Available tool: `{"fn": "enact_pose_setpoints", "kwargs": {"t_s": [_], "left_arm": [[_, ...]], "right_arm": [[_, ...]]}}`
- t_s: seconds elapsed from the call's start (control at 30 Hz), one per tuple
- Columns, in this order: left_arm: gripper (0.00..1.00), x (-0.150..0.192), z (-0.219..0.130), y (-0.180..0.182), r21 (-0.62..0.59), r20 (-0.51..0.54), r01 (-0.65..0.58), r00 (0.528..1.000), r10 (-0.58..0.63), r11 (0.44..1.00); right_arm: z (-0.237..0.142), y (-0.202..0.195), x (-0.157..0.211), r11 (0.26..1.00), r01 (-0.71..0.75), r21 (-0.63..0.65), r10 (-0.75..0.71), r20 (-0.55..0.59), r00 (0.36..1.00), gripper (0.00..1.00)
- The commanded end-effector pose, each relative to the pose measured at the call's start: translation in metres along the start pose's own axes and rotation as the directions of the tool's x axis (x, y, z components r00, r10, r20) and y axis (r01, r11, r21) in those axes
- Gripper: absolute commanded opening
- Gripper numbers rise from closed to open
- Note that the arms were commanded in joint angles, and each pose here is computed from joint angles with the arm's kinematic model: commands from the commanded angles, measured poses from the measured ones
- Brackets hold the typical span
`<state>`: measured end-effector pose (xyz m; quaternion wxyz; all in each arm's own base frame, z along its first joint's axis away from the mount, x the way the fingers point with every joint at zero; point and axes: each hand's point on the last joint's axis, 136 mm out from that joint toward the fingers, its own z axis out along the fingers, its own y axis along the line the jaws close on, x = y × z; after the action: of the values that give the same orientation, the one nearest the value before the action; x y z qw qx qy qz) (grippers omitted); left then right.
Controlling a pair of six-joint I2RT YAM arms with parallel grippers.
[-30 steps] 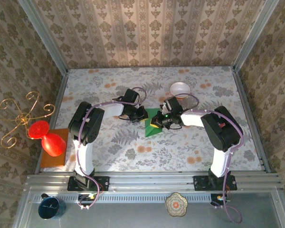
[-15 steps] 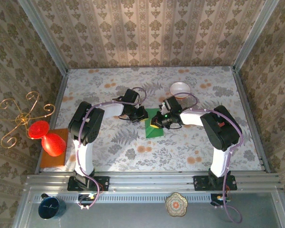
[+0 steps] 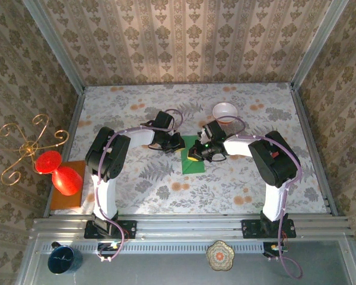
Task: Fold a paper plane with a square sheet of paper (pick it up from the middle)
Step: Fold the triangle a second time at the center of the table.
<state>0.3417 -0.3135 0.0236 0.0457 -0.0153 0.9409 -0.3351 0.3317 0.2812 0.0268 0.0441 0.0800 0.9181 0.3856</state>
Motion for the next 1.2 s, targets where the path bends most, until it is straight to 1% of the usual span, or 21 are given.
{"fn": "enact_pose_setpoints", "kwargs": {"t_s": [0.0,0.73,1.17], "left_arm": [[0.16,0.0185,0.0111,0.0164,-0.042,-0.058,0.041,0.997,-0.043,0.998],[0.16,0.0195,0.0114,0.0165,-0.043,-0.06,0.043,0.997,-0.046,0.998],[0.16,0.0196,0.0115,0.0165,-0.042,-0.061,0.043,0.997,-0.046,0.998]], "right_arm": [[0.004,0.0006,0.0039,1.0,0.009,0.007,-0.009,-0.035,0.999,0.07],[0.0061,0.0019,-0.0032,1.0,-0.002,-0.01,0.002,-0.003,1.0,0.07],[0.0086,-0.0016,-0.0018,1.0,-0.001,0.001,0.001,-0.01,1.0,0.07]]}}
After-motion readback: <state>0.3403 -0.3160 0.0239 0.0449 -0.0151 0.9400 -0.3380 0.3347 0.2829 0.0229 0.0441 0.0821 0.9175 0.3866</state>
